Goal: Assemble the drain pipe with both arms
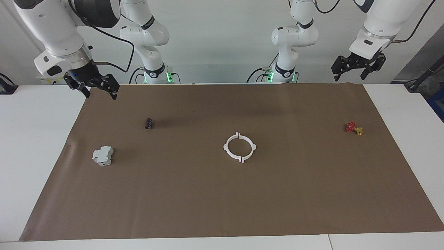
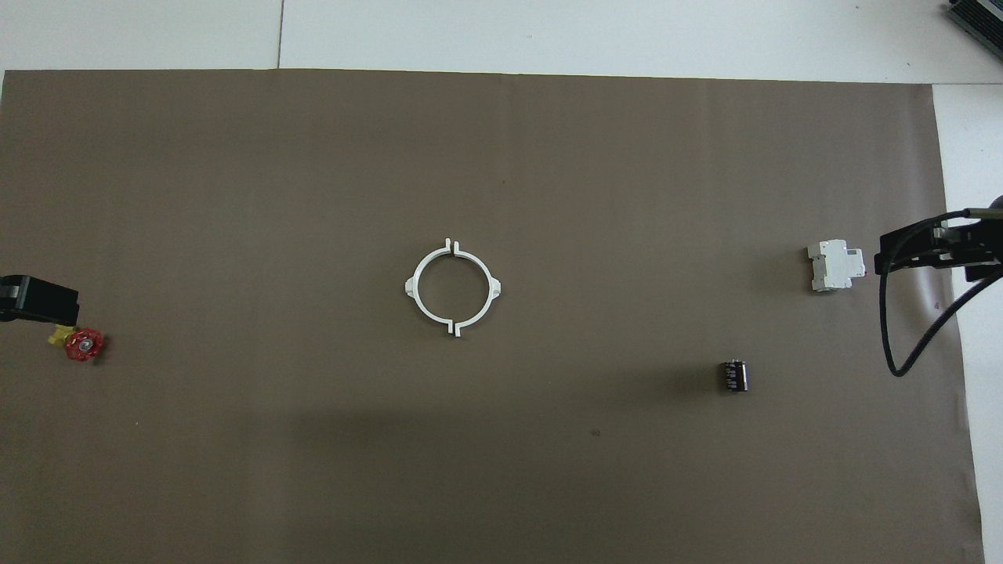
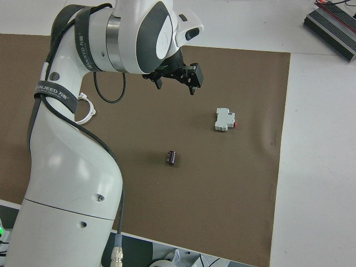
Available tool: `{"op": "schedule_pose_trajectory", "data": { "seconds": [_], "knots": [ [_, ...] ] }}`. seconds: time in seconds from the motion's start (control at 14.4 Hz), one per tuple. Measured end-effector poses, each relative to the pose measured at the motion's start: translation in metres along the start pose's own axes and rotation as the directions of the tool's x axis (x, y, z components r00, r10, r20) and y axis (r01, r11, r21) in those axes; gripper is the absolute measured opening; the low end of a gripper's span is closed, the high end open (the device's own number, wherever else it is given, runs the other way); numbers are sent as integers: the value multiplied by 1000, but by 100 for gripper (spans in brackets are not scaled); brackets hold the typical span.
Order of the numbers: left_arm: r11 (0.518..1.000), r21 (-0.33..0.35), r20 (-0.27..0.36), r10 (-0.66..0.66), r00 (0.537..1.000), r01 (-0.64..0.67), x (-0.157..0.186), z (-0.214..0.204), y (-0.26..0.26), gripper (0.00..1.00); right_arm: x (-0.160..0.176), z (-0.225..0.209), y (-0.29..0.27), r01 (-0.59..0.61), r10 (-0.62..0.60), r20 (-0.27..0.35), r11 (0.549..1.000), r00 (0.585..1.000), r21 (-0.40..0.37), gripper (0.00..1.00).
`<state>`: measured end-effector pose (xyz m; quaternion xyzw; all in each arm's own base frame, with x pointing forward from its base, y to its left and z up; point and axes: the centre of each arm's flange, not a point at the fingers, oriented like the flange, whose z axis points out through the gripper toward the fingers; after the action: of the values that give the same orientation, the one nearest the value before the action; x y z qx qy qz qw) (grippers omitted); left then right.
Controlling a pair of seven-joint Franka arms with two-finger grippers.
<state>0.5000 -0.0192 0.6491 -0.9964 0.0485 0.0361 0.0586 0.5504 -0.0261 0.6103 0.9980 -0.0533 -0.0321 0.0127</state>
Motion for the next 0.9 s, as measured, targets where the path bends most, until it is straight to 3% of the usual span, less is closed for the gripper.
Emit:
{"op": "schedule_pose_trajectory", "data": {
  "seconds": [0.9],
  "knots": [
    [1000,-14,58,-11,998,12,35,26,11,100,0,0,0,0,0,0,1000,1000,0,100]
  ]
}}
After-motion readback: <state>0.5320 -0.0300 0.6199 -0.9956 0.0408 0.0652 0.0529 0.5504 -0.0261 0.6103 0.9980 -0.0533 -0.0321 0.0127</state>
